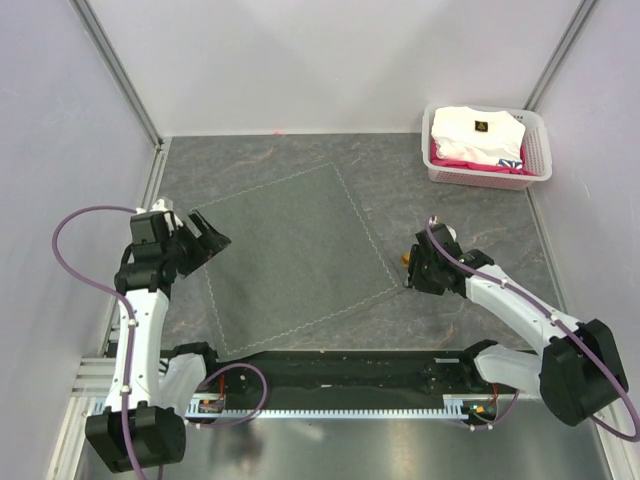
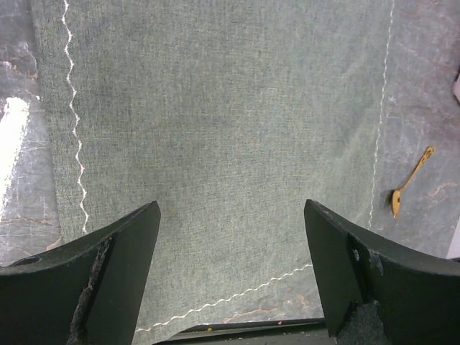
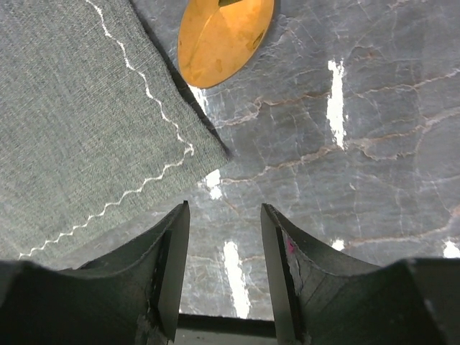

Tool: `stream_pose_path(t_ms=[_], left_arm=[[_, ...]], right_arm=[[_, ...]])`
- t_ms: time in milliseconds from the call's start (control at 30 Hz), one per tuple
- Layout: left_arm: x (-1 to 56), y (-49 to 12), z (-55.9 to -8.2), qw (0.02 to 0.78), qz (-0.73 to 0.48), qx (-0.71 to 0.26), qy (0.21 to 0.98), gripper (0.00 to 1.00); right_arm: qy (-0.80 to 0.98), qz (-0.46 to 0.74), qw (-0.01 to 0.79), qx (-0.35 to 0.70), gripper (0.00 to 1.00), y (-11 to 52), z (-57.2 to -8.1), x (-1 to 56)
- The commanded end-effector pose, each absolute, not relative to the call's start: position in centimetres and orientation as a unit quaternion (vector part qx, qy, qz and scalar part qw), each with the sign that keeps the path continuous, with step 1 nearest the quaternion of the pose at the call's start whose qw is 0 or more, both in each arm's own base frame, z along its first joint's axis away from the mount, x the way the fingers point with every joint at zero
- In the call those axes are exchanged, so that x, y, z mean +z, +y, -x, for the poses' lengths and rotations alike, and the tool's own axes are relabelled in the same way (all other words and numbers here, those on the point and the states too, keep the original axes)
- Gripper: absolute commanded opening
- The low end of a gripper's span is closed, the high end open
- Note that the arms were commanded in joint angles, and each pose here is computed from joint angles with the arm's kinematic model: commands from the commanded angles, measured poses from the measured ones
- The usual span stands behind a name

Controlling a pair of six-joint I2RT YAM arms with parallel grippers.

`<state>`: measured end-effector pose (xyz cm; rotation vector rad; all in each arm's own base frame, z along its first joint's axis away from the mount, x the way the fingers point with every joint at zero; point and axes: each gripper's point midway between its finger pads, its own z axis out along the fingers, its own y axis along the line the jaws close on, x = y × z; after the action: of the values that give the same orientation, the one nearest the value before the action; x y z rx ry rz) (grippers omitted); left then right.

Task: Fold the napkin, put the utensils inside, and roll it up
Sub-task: Fold the napkin

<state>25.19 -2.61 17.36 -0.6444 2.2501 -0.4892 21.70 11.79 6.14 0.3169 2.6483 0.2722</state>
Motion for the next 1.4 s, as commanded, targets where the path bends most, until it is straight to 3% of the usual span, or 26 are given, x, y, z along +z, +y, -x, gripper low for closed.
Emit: stream_pose_path(t_ms=[0, 1067, 1267, 1367], left_arm=[[19.3, -2.8, -25.7, 0.382, 0.243, -0.198, 0.869, 0.89], [20.4, -3.0, -26.1, 0.390, 0.239, -0.205, 0.866, 0.89], [20.6, -3.0, -26.2, 0.391, 0.238, -0.206, 0.865, 0.88], [20.8, -3.1, -26.3, 0.392, 0.237, -0.208, 0.864, 0.89]], right_arm=[[0.954, -0.124, 0.246, 0.122, 0.52, 12.9, -23.2, 5.7], [0.970, -0.104, 0.201, 0.084, 0.42, 13.3, -23.3, 0.9], [0.973, -0.101, 0.191, 0.080, 0.29, 13.4, -23.2, 0.3], [0.973, -0.098, 0.193, 0.085, 0.15, 13.8, -23.4, 0.6]])
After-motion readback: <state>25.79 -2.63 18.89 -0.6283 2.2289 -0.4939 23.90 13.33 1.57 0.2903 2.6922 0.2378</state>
